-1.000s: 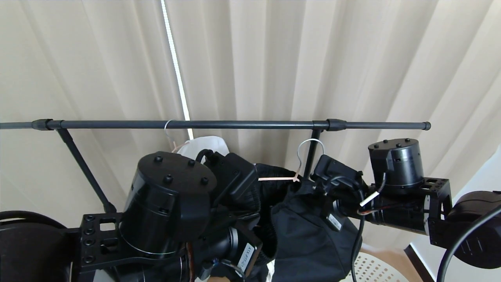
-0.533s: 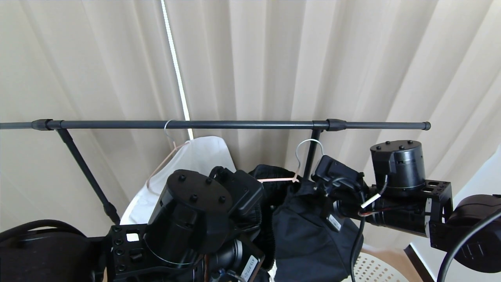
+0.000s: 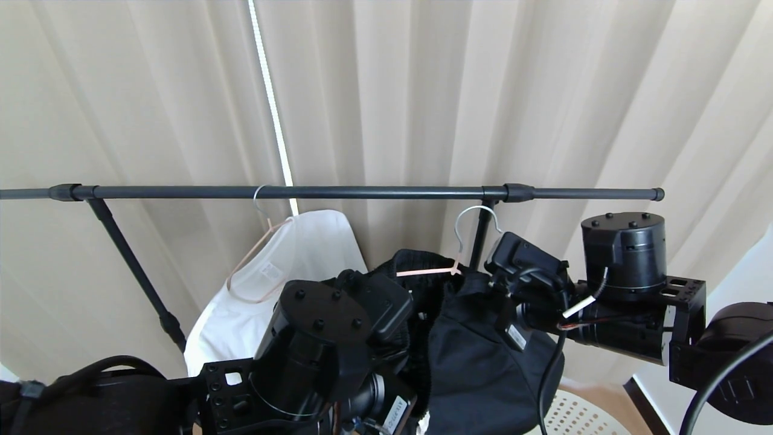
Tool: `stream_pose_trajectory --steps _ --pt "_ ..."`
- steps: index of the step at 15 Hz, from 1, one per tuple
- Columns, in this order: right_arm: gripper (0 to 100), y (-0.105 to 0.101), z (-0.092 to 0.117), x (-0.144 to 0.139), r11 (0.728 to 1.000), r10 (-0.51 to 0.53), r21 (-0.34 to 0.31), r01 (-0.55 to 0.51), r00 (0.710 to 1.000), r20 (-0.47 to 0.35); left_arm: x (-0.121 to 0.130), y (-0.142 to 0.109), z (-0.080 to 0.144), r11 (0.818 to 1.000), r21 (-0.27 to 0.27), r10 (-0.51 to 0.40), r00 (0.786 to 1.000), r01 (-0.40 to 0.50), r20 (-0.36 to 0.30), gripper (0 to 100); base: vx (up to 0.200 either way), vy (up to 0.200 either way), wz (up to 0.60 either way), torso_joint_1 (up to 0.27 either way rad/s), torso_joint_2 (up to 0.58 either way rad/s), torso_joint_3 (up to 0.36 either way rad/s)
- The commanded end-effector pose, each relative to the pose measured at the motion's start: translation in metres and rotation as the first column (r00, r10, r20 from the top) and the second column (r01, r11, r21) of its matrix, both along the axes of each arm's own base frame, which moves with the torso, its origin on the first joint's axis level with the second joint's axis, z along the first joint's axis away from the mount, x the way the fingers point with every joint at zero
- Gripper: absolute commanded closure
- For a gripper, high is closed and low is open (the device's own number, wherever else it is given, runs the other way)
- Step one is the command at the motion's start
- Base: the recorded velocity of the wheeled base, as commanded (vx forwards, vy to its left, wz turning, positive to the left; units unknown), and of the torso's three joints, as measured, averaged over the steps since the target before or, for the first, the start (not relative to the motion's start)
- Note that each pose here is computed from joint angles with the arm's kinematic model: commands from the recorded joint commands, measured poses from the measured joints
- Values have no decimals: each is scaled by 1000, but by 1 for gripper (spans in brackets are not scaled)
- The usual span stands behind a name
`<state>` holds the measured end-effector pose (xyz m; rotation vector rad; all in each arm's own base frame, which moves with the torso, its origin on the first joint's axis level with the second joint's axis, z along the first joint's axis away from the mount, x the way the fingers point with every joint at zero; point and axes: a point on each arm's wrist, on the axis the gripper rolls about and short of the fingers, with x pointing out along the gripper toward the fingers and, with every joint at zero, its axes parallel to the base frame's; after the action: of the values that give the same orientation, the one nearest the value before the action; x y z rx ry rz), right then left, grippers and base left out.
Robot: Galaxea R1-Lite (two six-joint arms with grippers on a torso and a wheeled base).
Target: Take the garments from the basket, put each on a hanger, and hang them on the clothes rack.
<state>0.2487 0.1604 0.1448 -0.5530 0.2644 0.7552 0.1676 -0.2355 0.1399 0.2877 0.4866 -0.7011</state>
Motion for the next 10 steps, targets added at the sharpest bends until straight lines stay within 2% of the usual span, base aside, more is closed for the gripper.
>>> stream_pose_trajectory --steps 1,2,4,10 --pt "100 0 -2 -3 1000 5 1 -5 1000 2 2 -4 -9 1000 17 3 1000 -3 -18 100 0 0 0 0 0 0" --pt "100 2 -2 -5 1000 14 14 -15 1000 23 4 -7 -11 1000 -16 21 999 -22 -30 100 0 0 0 0 0 0" --pt "100 2 -3 -6 1000 16 22 -17 999 38 6 -9 -13 999 -34 31 999 -31 -23 100 0 0 0 0 0 0" --pt "100 1 1 -9 999 24 33 -26 998 51 5 -8 -15 999 -28 29 999 -29 -26 100 0 0 0 0 0 0"
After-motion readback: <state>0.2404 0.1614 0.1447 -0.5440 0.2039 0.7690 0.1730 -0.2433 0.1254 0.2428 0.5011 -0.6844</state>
